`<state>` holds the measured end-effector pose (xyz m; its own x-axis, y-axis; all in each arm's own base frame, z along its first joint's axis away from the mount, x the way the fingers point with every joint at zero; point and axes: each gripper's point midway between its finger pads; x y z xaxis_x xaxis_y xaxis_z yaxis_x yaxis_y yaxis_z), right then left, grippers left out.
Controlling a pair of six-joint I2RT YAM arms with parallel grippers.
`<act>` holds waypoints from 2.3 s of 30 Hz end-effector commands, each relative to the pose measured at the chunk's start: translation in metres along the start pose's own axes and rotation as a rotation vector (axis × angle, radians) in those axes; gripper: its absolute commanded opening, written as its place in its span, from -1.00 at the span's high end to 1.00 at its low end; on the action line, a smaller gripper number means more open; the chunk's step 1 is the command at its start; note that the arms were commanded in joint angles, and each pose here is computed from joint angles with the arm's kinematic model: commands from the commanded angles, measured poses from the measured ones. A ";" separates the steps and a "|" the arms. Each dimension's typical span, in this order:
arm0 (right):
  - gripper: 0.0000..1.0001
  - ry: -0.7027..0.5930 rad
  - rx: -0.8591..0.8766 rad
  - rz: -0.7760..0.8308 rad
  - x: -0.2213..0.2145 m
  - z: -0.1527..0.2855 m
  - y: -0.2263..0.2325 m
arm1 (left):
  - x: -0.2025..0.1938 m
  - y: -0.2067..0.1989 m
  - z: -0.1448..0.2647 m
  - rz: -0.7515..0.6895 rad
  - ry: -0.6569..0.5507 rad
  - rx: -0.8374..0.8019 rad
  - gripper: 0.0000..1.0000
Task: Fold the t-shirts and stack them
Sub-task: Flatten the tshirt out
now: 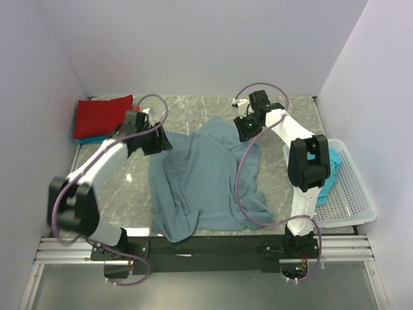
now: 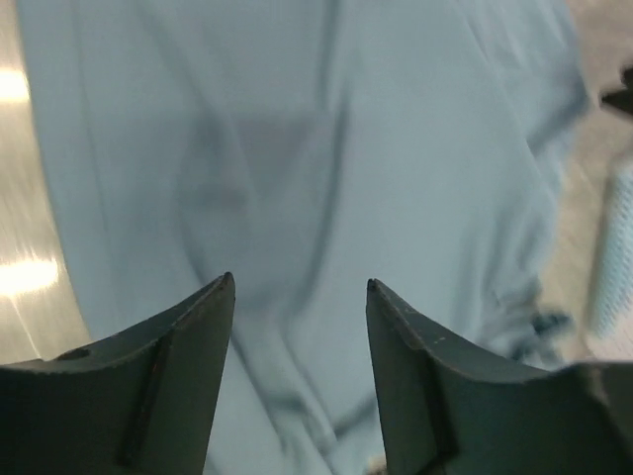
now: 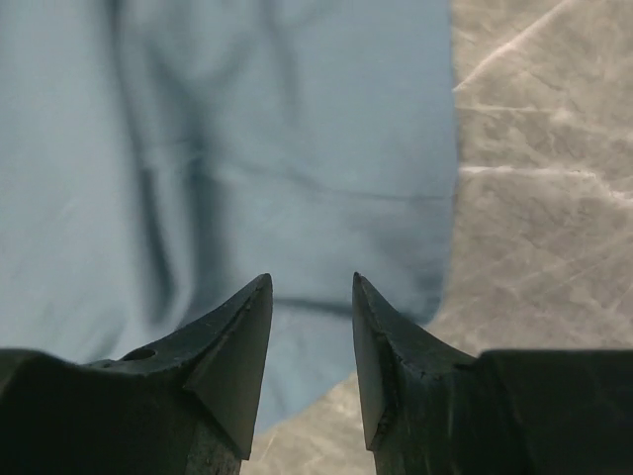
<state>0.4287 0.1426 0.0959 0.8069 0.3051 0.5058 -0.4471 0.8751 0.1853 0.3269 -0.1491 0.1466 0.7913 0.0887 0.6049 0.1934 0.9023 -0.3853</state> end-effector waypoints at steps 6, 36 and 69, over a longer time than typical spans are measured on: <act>0.08 0.123 -0.067 -0.114 -0.024 -0.021 -0.006 | 0.057 0.028 -0.069 -0.104 0.078 0.131 -0.04; 0.59 0.261 -0.186 -0.084 -0.081 -0.037 -0.014 | -0.038 0.107 -0.110 -0.036 0.339 0.365 0.04; 0.03 -0.185 -0.486 -0.005 0.047 0.083 -0.083 | 0.023 0.097 0.018 0.043 -0.082 0.255 -0.02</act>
<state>0.4681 0.0439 0.1245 0.7862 0.2767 0.5525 -0.1649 0.9557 -0.2440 0.3372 -0.0437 0.0807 0.8415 0.1757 0.5109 -0.0893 0.9779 -0.1892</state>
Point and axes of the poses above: each gripper's point midway between its finger pads, its own z axis back along the fingers, its own y axis along the line the jaws close on, x = y × z, and after that the axes turned 13 degrees about -z, right-handed
